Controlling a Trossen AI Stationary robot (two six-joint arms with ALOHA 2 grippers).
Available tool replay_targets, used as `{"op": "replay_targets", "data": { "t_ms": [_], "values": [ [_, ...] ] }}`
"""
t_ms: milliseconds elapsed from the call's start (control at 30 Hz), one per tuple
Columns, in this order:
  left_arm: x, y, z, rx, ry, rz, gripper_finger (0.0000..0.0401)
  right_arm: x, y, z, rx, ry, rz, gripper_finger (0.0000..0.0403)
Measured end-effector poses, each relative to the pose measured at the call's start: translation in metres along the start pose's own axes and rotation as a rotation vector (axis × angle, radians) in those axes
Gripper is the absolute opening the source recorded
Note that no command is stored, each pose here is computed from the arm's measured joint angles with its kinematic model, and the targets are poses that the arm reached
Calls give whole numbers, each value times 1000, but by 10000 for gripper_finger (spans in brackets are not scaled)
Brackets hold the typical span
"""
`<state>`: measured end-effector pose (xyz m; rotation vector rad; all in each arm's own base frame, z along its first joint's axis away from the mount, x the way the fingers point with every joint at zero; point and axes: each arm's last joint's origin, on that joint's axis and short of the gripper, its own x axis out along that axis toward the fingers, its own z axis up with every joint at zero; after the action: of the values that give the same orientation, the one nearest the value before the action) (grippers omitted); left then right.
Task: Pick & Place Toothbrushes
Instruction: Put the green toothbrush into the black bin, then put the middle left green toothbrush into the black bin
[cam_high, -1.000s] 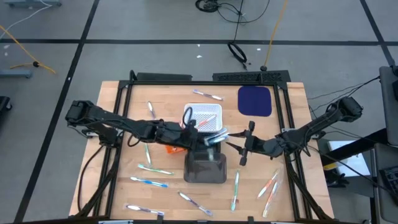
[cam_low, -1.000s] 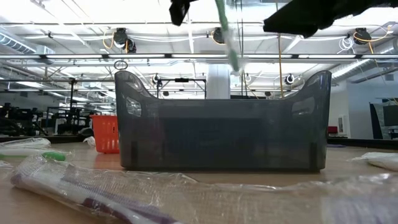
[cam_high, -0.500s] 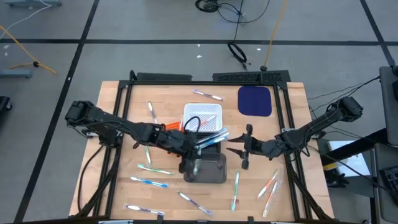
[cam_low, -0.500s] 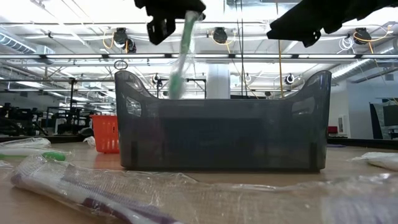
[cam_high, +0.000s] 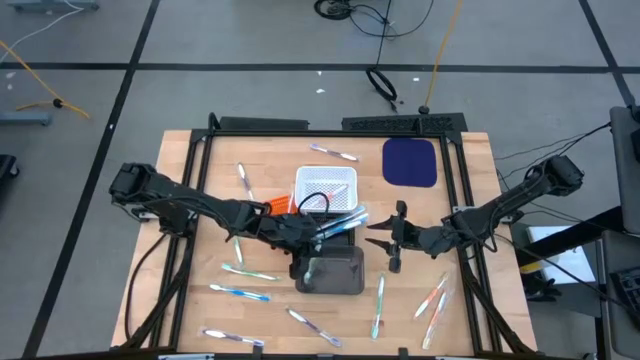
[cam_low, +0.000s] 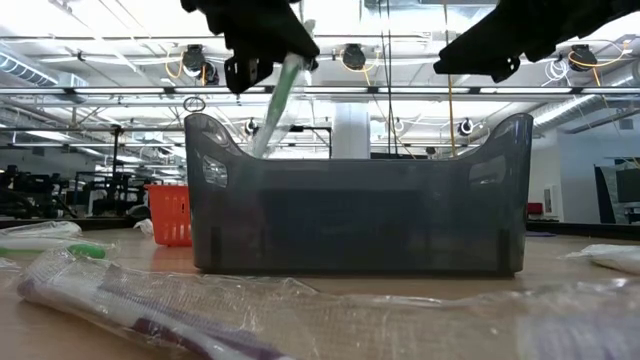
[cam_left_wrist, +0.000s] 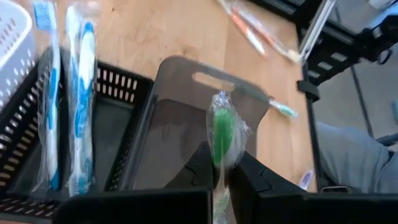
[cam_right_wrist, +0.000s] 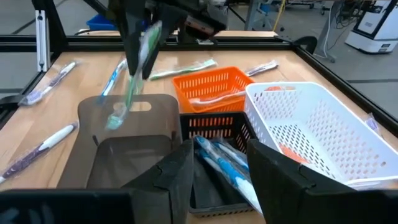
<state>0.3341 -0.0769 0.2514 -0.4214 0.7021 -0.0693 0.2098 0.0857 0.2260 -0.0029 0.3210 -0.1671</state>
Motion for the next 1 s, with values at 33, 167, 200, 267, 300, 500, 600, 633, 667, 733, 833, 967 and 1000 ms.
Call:
{"op": "replay_targets", "data": {
  "t_ms": [33, 167, 200, 267, 300, 500, 600, 633, 667, 733, 833, 967, 1000],
  "values": [
    [2, 1, -1, -1, 7, 4, 12, 0, 0, 0, -1, 1, 0, 141],
    [3, 1, -1, -3, 8, 4, 16, 0, 0, -1, -9, 12, -2, 140],
    [3, 1, -1, -5, 8, 4, 24, 0, 0, -2, -9, 15, -3, 140],
    [3, 1, -2, -24, 10, 6, 46, 0, -1, -2, -13, 21, -4, 140],
    [3, 1, -2, -26, 10, 6, 59, 0, -1, -3, -15, 24, -5, 141],
    [3, 1, -1, -8, 8, 4, 131, 0, -1, -4, -20, 31, -6, 139],
    [3, 1, -1, -7, 4, 2, 156, 0, -1, -4, -20, 31, -6, 137],
    [3, 1, -1, -4, 2, 1, 162, 0, -1, -4, -21, 31, -6, 137],
    [3, 0, -1, 0, 1, 0, 167, 0, -1, -4, -21, 31, -6, 138],
    [3, 0, -1, 10, -1, 0, 175, 0, -1, -4, -22, 32, -6, 137],
    [3, 0, 0, 14, -9, -3, 178, 0, -1, -4, -24, 36, -8, 137],
    [2, 0, 1, 8, -10, -5, 172, 0, -1, -7, -26, 39, -8, 137],
    [1, -1, 0, 9, -6, -6, 170, 0, -2, -9, -28, 44, -9, 136]
  ]
}}
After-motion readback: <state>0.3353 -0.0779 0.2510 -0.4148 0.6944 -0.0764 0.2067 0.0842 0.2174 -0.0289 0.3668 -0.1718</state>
